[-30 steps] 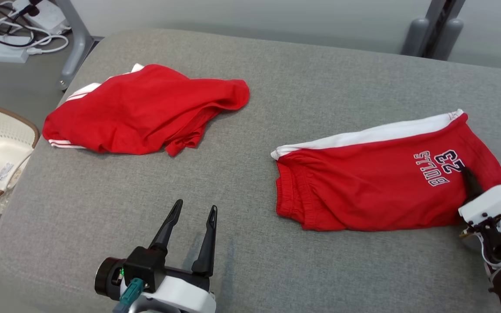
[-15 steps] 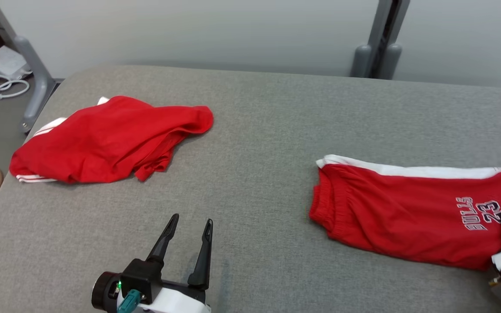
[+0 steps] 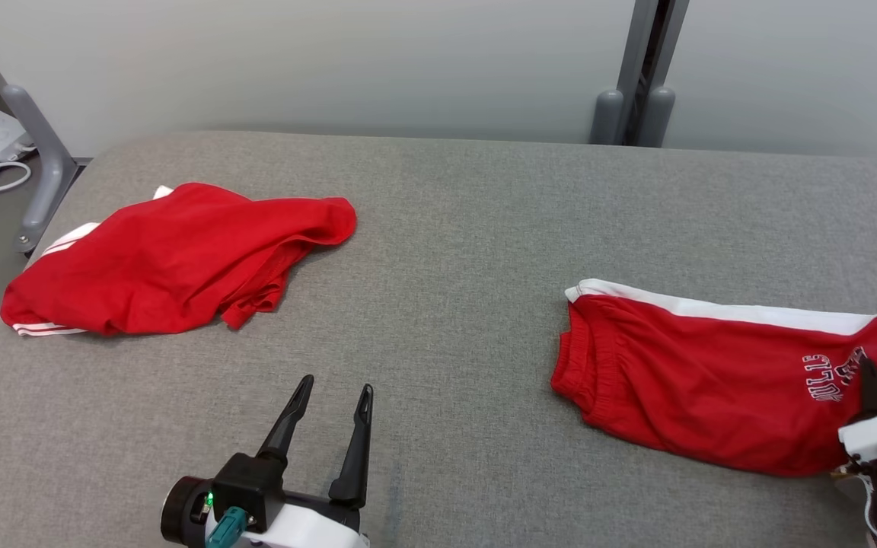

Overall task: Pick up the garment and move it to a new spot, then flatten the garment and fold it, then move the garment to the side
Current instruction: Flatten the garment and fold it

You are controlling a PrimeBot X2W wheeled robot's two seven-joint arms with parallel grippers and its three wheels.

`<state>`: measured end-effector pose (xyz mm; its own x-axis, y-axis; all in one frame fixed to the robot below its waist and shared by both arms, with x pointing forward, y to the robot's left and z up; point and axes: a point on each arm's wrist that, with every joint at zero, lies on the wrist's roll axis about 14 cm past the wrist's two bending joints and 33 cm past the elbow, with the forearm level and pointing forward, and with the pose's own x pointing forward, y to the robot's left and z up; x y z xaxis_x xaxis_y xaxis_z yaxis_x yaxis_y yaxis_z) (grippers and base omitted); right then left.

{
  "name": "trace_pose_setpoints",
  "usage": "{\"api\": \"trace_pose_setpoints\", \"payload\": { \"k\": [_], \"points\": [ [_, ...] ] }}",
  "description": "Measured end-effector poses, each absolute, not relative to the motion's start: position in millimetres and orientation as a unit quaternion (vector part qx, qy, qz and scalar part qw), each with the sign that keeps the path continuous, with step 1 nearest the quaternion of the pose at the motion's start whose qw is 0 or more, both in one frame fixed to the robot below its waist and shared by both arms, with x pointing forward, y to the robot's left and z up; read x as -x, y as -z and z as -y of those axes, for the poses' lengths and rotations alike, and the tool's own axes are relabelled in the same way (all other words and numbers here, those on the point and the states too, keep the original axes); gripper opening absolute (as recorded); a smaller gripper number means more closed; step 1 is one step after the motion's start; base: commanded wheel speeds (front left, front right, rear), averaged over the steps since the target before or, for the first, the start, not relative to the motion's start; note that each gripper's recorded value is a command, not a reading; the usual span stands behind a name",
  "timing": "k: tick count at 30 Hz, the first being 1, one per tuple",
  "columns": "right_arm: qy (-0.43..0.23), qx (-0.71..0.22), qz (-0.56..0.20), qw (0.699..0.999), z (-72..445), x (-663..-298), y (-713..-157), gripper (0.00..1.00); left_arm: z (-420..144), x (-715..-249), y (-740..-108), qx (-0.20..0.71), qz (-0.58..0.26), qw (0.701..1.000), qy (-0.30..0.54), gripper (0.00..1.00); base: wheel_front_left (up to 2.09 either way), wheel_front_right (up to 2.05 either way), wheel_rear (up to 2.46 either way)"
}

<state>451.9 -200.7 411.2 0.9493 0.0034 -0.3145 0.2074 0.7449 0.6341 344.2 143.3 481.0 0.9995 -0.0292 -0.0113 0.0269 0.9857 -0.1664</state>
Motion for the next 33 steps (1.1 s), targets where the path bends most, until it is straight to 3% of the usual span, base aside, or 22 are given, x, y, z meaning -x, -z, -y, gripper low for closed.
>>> {"api": "trace_pose_setpoints", "payload": {
  "k": [5, 12, 19, 33],
  "points": [
    [0.021, -0.363, -0.120, 0.924, 180, -461, -434, 0.00, -148, -341, -484, 0.082, -0.002, 0.997, 0.007, 1.00, 0.00, 0.00, 0.00],
    [-0.080, -0.372, -0.091, 0.920, 119, -463, -471, 0.00, -155, -334, -484, 0.082, -0.001, 0.997, -0.005, 1.00, 0.00, 0.00, 0.00],
    [-0.153, -0.372, -0.112, 0.909, 65, -454, -474, 0.00, -159, -332, -481, 0.082, -0.005, 0.997, -0.010, 1.00, 0.00, 0.00, 0.00],
    [-0.219, -0.348, -0.173, 0.895, 3, -431, -453, 0.00, -167, -325, -480, 0.082, -0.005, 0.996, -0.026, 1.00, 0.00, 0.00, 0.00]
  ]
}}
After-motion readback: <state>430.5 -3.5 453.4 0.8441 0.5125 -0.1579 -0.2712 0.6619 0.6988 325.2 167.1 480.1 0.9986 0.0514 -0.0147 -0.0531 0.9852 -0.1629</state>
